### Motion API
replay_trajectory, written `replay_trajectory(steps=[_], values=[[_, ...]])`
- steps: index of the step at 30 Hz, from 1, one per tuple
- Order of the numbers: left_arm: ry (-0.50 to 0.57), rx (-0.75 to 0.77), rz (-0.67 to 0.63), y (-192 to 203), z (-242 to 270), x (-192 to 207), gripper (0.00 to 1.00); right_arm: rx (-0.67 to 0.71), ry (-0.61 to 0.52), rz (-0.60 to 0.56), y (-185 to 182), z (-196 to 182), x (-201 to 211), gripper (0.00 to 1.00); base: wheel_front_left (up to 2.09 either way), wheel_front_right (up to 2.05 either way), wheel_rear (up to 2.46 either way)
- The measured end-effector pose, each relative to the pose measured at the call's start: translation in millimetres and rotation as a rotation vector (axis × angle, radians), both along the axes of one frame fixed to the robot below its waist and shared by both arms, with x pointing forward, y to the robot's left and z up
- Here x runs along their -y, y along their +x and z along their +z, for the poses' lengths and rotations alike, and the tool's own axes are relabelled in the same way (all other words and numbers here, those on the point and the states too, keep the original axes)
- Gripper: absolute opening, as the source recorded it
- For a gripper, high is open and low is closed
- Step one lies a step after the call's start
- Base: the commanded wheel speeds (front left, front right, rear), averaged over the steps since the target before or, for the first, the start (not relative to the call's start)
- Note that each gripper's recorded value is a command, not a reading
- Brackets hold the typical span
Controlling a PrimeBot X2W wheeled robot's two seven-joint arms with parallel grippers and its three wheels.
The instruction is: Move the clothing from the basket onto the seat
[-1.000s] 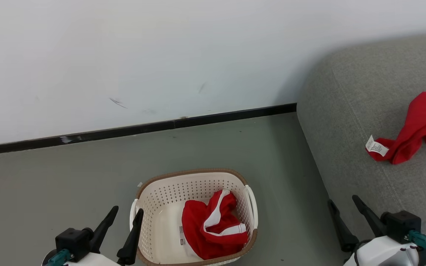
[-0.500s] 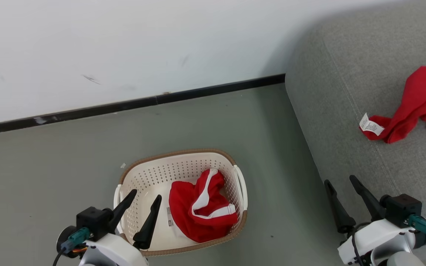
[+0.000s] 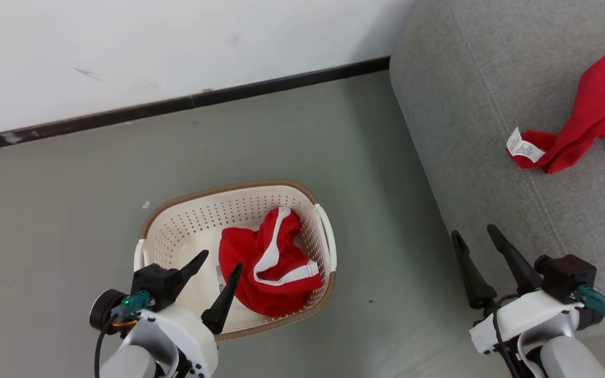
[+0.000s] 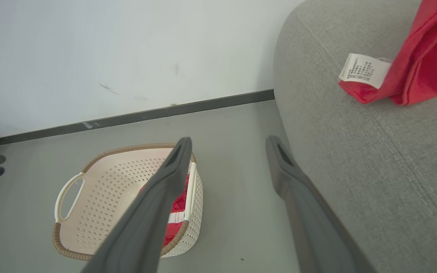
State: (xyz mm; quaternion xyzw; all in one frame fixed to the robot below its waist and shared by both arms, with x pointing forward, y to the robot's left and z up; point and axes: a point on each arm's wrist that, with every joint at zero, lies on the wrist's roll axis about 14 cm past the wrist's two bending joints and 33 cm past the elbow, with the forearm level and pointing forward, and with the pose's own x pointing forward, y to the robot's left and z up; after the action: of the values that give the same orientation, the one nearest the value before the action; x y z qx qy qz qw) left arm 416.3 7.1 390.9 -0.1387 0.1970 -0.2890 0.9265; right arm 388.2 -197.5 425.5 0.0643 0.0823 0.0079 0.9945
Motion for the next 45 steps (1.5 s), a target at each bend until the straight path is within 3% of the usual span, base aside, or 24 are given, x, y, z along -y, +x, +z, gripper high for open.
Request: replay_trajectory(steps=[34,45], values=[[0.168,-0.231,-0.225,32.5,-111.0,51.6,1.00,-0.087,0.018,-0.056,39.3,-43.9,13.5,1.00,0.00,0.00,0.00],[0.165,-0.271,-0.259,40.8,-135.3,68.6,1.00,-0.106,0.019,-0.054,53.0,-57.0,15.5,1.00,0.00,0.00,0.00]])
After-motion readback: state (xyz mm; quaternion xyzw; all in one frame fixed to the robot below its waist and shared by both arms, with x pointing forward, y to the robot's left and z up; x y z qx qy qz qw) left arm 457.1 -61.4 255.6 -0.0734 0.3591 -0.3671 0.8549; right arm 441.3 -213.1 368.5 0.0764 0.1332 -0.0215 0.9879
